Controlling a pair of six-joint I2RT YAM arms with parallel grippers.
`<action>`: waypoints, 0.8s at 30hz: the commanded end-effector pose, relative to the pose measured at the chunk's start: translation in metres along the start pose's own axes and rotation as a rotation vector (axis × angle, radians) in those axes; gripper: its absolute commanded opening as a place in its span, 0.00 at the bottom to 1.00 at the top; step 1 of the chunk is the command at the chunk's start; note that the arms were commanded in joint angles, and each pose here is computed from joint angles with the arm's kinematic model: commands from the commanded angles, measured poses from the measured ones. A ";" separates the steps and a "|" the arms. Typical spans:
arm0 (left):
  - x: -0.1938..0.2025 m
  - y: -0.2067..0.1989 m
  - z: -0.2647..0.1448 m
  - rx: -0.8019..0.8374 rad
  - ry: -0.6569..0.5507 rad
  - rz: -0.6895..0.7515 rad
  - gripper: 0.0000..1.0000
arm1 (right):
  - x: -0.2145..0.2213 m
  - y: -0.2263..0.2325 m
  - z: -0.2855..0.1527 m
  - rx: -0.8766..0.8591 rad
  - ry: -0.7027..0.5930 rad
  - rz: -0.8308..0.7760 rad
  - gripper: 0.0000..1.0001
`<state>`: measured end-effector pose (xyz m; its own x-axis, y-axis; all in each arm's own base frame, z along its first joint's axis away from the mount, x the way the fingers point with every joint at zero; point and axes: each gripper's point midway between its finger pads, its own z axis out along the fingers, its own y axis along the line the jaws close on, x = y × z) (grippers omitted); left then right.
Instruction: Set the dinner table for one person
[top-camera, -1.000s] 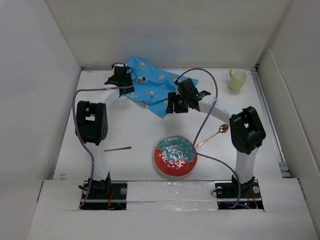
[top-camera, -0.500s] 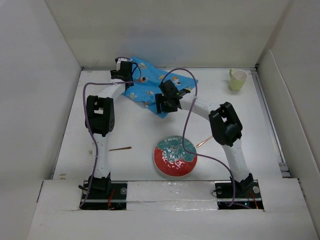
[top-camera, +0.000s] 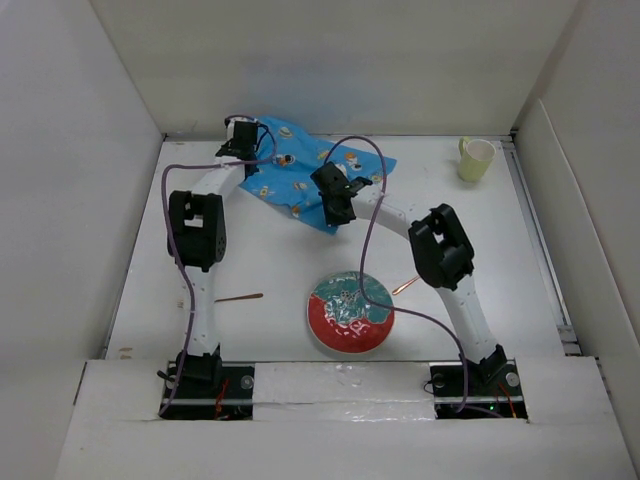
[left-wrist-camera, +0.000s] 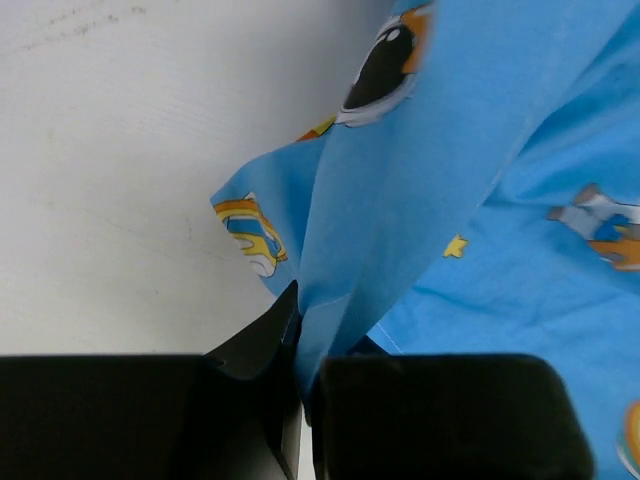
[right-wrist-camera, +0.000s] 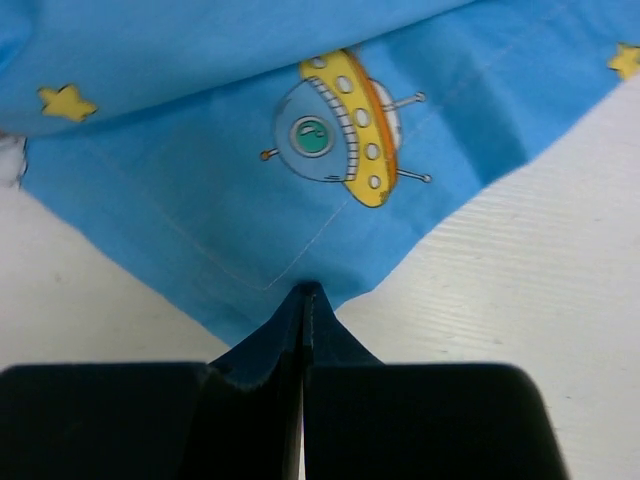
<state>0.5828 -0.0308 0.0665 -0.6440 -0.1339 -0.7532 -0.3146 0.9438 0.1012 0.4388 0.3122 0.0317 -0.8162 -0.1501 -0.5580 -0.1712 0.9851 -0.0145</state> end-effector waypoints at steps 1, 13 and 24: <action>-0.084 0.001 -0.073 0.119 -0.167 -0.104 0.00 | -0.016 -0.055 -0.016 0.106 -0.022 0.054 0.00; -0.062 0.079 -0.136 0.466 -0.082 -0.469 0.00 | -0.021 -0.137 -0.068 0.031 -0.086 0.229 0.00; -0.003 0.114 -0.110 0.514 0.081 -0.756 0.00 | 0.018 -0.016 -0.033 -0.191 0.045 0.039 0.70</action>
<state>0.4605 0.0503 0.1276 -0.4719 -0.7480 -0.4666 -0.3985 0.6531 -0.6439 0.4066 0.2657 0.0531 -0.8529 -0.0843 -0.5151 -0.1815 0.9732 0.1413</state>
